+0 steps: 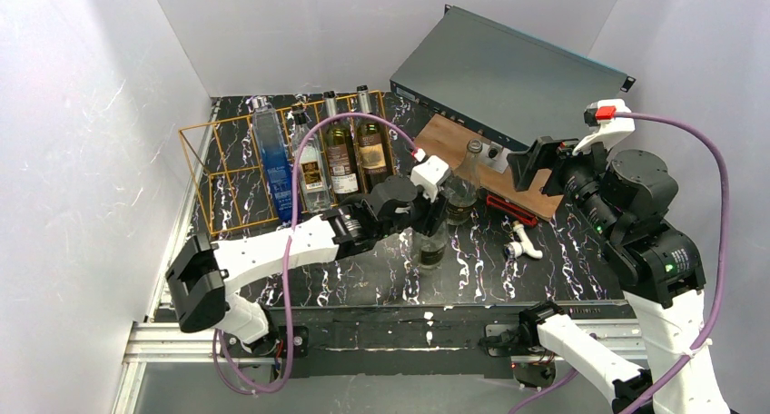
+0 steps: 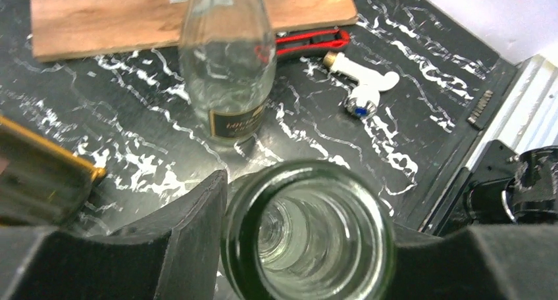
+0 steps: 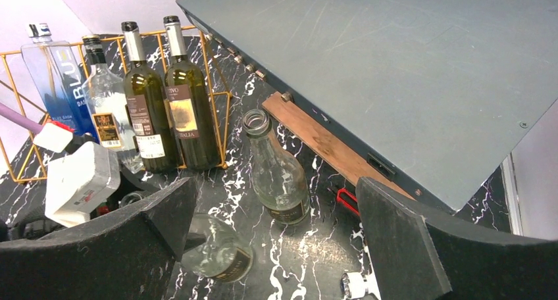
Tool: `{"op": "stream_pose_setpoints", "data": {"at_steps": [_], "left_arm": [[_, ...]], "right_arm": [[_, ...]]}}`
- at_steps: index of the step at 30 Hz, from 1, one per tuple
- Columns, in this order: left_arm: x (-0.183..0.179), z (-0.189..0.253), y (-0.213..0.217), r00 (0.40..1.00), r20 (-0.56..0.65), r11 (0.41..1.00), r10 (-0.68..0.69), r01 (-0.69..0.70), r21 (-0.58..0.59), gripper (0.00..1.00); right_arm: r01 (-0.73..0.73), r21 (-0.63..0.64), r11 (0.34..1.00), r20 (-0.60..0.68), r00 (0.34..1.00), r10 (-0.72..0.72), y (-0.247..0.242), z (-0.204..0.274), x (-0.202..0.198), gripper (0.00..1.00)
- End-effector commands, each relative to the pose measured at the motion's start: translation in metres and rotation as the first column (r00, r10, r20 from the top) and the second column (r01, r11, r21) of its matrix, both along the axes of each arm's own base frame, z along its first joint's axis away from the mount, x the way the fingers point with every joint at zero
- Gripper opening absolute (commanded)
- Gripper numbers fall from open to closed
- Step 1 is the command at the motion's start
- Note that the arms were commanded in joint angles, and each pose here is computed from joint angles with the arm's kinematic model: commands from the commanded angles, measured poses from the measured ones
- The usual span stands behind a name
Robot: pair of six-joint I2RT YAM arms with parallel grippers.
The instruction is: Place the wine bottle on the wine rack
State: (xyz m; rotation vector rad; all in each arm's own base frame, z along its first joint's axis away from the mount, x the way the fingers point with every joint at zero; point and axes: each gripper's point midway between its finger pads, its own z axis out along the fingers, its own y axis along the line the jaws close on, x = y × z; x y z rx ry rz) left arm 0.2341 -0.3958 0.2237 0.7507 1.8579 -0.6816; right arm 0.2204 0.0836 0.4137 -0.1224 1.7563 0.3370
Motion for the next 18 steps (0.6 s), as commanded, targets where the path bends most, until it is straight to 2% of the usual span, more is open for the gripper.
{"op": "stream_pose_setpoints", "data": {"at_steps": [1, 14, 18], "left_arm": [[0.003, 0.088, 0.033, 0.992, 0.087, 0.980, 0.094, -0.077, -0.185, 0.00], [0.015, 0.088, 0.122, 0.958, -0.071, 0.957, 0.278, -0.283, -0.063, 0.00], [0.021, 0.090, 0.159, 0.935, -0.081, 0.937, 0.345, -0.348, -0.021, 0.00]], "right_arm": [[-0.015, 0.034, 0.999, 0.051, 0.999, 0.013, 0.004, 0.015, 0.001, 1.00], [-0.023, 0.064, 0.998, 0.039, 0.999, 0.021, 0.006, 0.012, -0.002, 1.00], [-0.017, 0.073, 0.997, 0.041, 0.999, 0.014, 0.005, 0.014, -0.003, 1.00]]}}
